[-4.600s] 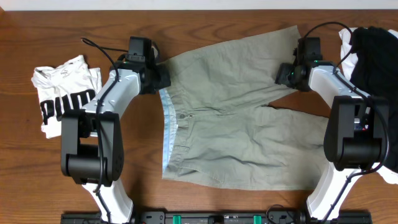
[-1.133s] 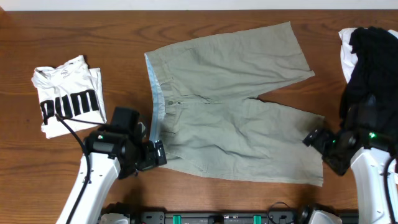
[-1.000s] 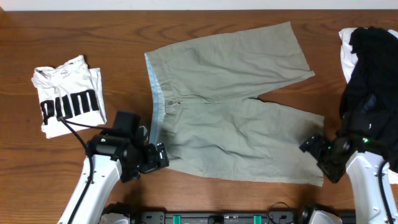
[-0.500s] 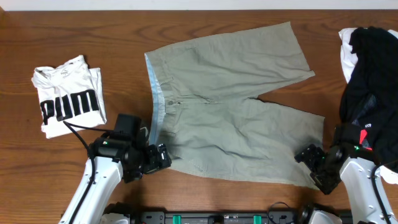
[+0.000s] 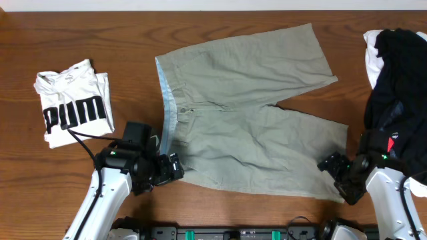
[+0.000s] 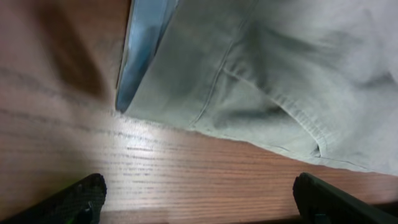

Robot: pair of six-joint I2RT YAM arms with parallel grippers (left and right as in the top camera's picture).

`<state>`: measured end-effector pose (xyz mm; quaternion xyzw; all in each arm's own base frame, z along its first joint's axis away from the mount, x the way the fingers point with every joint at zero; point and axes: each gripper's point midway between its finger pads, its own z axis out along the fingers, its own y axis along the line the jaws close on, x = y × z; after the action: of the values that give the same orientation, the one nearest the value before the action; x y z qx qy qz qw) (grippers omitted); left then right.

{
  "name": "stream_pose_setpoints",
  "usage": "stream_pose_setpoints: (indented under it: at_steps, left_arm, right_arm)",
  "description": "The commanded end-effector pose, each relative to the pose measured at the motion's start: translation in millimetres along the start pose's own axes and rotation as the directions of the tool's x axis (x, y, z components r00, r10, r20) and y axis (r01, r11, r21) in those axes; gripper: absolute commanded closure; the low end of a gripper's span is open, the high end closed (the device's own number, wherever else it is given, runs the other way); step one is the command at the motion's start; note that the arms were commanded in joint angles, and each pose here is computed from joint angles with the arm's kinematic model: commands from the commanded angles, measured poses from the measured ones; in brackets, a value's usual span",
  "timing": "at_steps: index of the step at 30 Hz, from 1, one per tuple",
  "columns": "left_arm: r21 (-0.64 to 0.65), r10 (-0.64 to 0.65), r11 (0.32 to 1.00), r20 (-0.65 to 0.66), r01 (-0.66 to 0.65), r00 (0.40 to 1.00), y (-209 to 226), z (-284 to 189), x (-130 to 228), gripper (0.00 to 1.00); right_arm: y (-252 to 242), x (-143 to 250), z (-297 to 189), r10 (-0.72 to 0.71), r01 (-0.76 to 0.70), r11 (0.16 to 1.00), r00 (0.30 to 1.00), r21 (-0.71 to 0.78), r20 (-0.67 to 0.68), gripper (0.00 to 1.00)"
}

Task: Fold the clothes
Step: 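Release the shorts and move both grippers to the bottom leg hems, then grasp the left leg hem with left gripper, right leg hem with right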

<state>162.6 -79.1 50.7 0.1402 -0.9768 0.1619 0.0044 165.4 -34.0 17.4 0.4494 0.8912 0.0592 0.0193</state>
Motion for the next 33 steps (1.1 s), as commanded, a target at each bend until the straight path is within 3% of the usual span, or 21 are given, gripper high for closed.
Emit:
stream_pose_setpoints:
  at_steps: [1,10,16,33]
  left_arm:
    - [0.001,-0.091,0.996,-0.035,0.091,0.995,3,5,11,0.02]
    - [0.047,-0.252,0.966,-0.034,0.254,0.967,-4,10,7,0.0]
    - [0.054,-0.362,0.931,0.022,0.36,0.932,-4,11,-8,0.12]
    - [-0.004,-0.426,0.905,-0.01,0.426,0.905,2,43,-24,0.13]
  right_arm:
    - [4,-10,-7,0.003,-0.003,1.0,0.999,-0.014,0.037,0.12]
    - [5,-11,-7,-0.01,0.01,1.0,0.999,-0.017,0.042,0.11]
    - [5,-10,-7,-0.026,0.027,1.0,0.999,-0.015,0.04,0.11]
    - [6,-11,-7,-0.035,0.035,0.999,0.998,-0.017,0.043,0.11]
